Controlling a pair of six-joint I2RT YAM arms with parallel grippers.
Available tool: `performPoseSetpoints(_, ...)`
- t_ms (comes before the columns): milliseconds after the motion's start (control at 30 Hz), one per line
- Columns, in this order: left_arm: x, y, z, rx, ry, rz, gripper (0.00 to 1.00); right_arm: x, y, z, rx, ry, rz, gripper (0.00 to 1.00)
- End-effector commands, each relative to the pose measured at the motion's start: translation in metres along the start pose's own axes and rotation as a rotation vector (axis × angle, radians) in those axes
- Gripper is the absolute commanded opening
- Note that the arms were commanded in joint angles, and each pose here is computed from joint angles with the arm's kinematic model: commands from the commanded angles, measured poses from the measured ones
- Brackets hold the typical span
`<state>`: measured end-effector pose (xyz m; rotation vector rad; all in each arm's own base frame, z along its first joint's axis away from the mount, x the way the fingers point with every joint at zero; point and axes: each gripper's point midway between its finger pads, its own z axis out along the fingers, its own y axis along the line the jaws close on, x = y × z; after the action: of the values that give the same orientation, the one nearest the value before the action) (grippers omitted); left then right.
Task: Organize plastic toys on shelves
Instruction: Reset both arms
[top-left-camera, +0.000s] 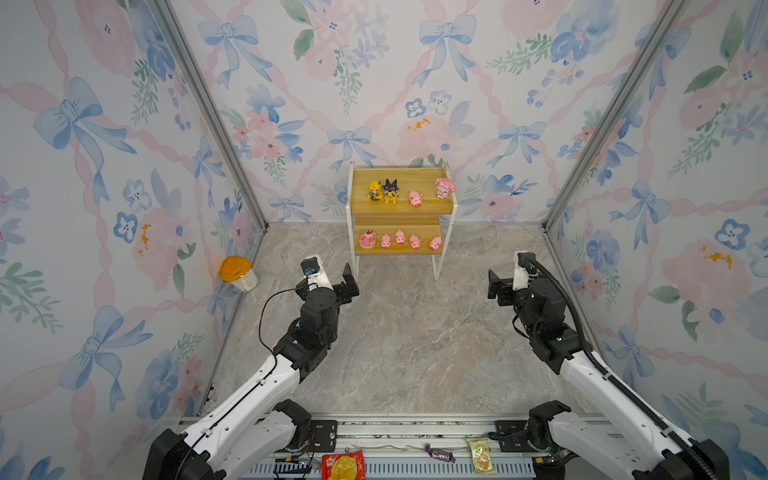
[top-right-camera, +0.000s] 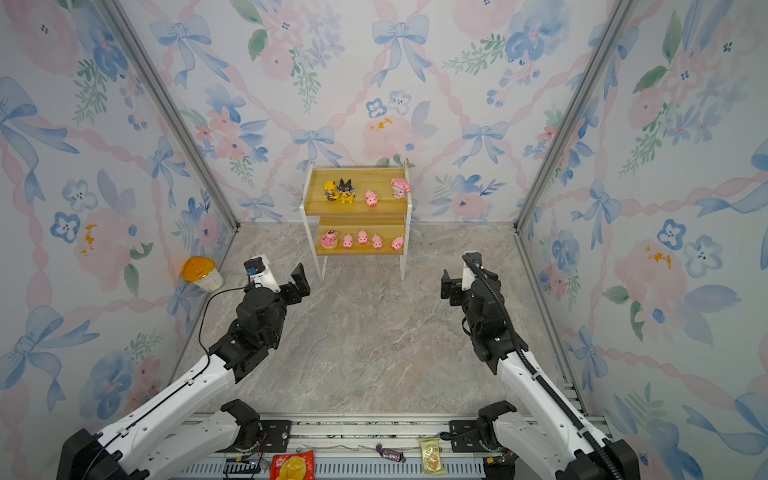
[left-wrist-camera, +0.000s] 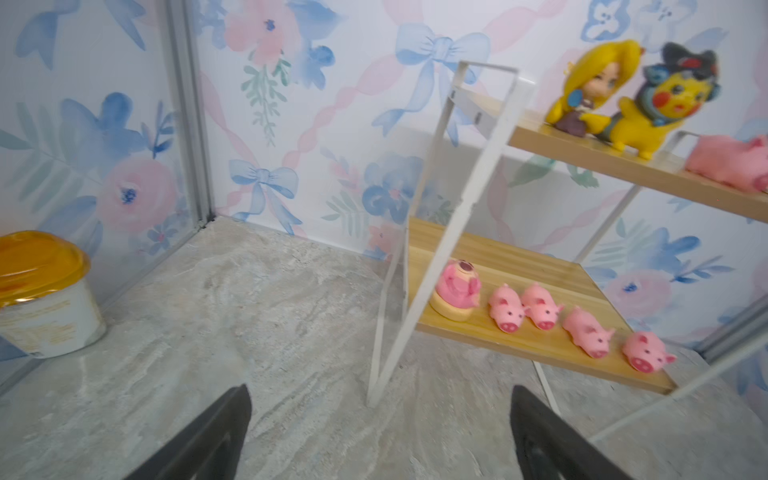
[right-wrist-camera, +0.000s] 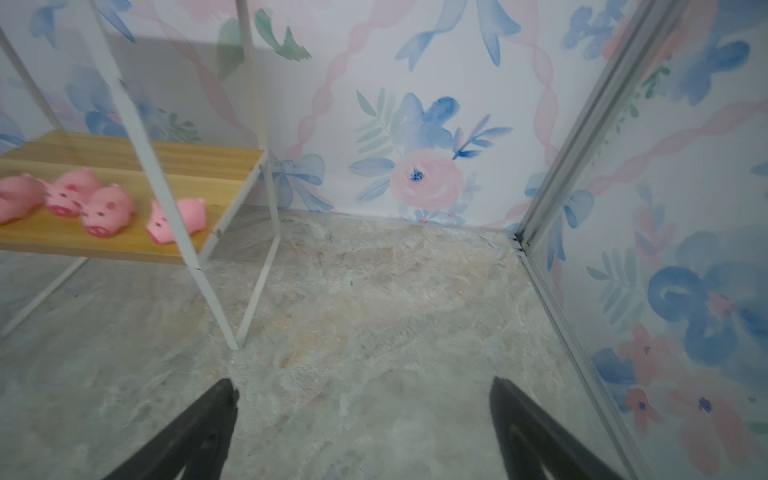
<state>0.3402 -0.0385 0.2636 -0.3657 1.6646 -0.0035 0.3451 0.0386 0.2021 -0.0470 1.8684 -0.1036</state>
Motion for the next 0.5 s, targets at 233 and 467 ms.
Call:
performPoseSetpoints(233, 0.107, 0.087, 0.057, -0.111, 0.081, 0.163, 0.98, 0.071, -0.035, 0.051, 0.111, -0.085, 0.054, 0.97)
performPoseSetpoints(467, 0.116, 0.066, 0.049, 0.029, -0.067, 0.240, 0.98, 0.086, -0.019, 0.074, 0.017, -0.009, 0.021, 0.98)
